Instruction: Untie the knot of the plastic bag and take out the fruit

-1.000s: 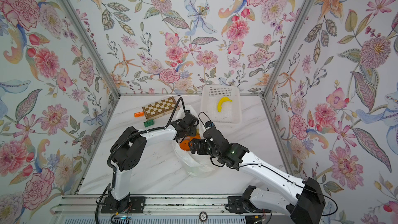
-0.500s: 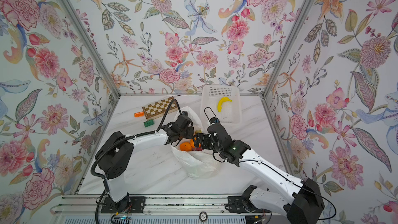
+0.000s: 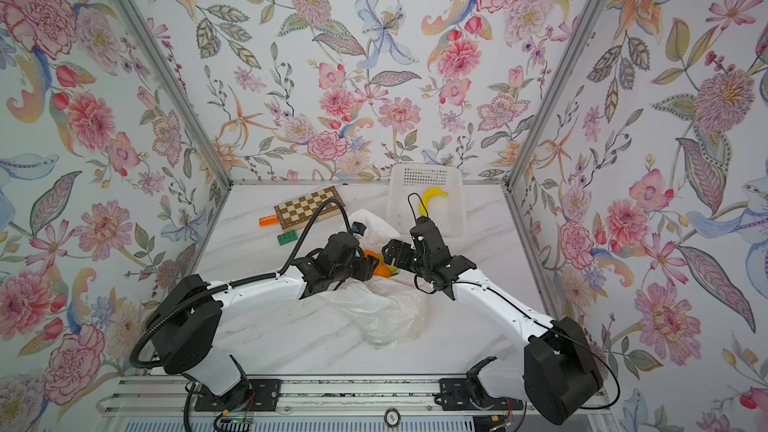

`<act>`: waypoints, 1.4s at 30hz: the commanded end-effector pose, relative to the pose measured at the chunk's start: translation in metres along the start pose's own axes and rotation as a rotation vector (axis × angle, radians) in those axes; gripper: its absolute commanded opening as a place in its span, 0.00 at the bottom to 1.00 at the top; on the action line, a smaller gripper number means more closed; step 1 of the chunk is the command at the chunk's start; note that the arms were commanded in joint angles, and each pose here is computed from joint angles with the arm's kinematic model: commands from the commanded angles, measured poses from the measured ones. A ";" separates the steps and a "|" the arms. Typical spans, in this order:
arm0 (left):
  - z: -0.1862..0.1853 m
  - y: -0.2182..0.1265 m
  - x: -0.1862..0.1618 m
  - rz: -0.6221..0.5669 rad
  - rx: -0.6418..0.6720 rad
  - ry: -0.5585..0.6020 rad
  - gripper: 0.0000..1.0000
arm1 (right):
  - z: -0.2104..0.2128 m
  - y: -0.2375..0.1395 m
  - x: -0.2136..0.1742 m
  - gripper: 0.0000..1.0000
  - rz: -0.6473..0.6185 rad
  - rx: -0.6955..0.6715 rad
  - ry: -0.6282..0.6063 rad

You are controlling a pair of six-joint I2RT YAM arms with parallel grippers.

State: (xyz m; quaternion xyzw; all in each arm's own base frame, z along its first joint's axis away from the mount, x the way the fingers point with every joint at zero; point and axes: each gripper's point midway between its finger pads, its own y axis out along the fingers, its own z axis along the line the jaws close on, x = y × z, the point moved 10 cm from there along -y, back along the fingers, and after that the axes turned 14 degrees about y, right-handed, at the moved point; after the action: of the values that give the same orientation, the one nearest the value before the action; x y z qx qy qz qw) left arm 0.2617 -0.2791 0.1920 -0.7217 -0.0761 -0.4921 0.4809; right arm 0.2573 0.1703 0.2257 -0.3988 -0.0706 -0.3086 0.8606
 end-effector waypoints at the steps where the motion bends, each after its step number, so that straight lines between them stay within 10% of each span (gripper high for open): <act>1: -0.006 -0.013 0.011 -0.113 -0.057 0.096 0.51 | 0.013 -0.006 0.006 0.95 0.000 0.082 -0.005; 32: -0.034 -0.119 0.081 -0.889 -0.292 0.604 0.51 | 0.065 -0.094 0.016 0.94 0.093 0.612 -0.009; 42: -0.034 -0.124 0.088 -0.907 -0.303 0.582 0.51 | 0.068 -0.091 0.017 0.58 0.104 0.654 0.004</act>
State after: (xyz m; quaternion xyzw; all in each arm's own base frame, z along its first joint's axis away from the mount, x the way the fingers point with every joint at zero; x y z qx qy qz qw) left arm 0.2192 -0.2738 0.3176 -0.5355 -0.1505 -0.8173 0.1504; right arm 0.2221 0.1669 0.3364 -0.1134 -0.1418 -0.2224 0.9579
